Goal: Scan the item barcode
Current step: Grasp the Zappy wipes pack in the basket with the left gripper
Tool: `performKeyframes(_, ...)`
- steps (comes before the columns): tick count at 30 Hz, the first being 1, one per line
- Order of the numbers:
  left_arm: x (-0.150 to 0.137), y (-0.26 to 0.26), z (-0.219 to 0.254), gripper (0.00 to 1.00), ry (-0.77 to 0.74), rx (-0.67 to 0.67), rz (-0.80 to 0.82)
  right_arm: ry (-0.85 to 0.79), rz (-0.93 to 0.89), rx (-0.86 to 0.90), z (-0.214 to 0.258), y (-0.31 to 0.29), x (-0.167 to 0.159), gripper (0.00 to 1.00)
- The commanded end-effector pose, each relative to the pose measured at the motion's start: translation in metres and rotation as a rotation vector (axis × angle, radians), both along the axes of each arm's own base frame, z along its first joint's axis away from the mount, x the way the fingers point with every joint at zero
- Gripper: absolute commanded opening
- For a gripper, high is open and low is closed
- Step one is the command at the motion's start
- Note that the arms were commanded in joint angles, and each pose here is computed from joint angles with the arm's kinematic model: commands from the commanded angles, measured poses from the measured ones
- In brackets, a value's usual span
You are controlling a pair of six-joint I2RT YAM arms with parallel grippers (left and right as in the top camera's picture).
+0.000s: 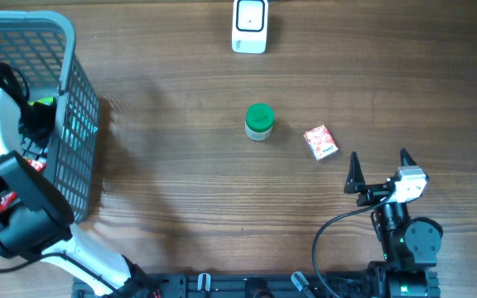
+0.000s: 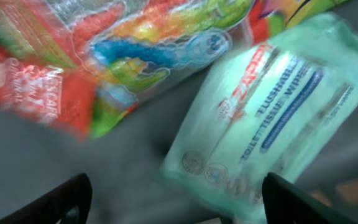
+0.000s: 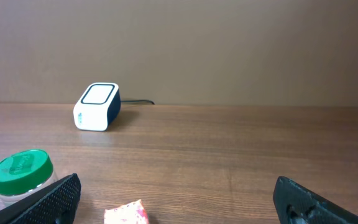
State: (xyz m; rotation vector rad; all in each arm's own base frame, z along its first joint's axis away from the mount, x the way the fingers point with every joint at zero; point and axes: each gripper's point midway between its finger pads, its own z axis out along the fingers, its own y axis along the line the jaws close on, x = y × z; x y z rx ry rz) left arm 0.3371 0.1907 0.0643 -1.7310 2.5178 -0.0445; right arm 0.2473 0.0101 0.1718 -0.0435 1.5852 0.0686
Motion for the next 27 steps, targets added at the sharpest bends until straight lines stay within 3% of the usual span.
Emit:
performKeyframes(1, 0.014, -0.024, -0.030, 1.00, -0.077, -0.119, -0.104, -0.008, -0.010, 0.013, 0.002, -0.002, 0.000, 1.00)
performKeyframes(9, 0.038, -0.024, -0.032, 1.00, -0.161, -0.068, -0.190, -0.008, -0.010, 0.013, 0.002, -0.002, 0.000, 1.00)
performKeyframes(12, 0.033, -0.023, -0.043, 0.98, -0.101, -0.036, -0.198, -0.008, -0.010, 0.013, 0.002, -0.002, 0.000, 1.00)
performKeyframes(14, 0.014, -0.017, -0.062, 0.89, 0.020, 0.001, -0.194, -0.008, -0.010, 0.013, 0.002, -0.002, 0.000, 1.00)
performKeyframes(15, 0.006, -0.017, -0.070, 0.78, 0.067, -0.001, -0.193, -0.008, -0.010, 0.013, 0.002, -0.002, 0.000, 1.00)
performKeyframes(20, -0.004, -0.019, -0.079, 0.44, 0.119, -0.020, -0.193, -0.008, -0.010, 0.013, 0.002, -0.002, 0.000, 1.00)
performKeyframes(24, -0.002, -0.008, -0.053, 0.43, 0.092, -0.003, -0.196, -0.008, -0.010, 0.013, 0.002, -0.002, 0.000, 1.00)
performKeyframes(27, 0.010, 0.015, 0.017, 0.38, 0.033, 0.029, -0.154, -0.008, -0.010, 0.013, 0.002, -0.002, 0.000, 1.00)
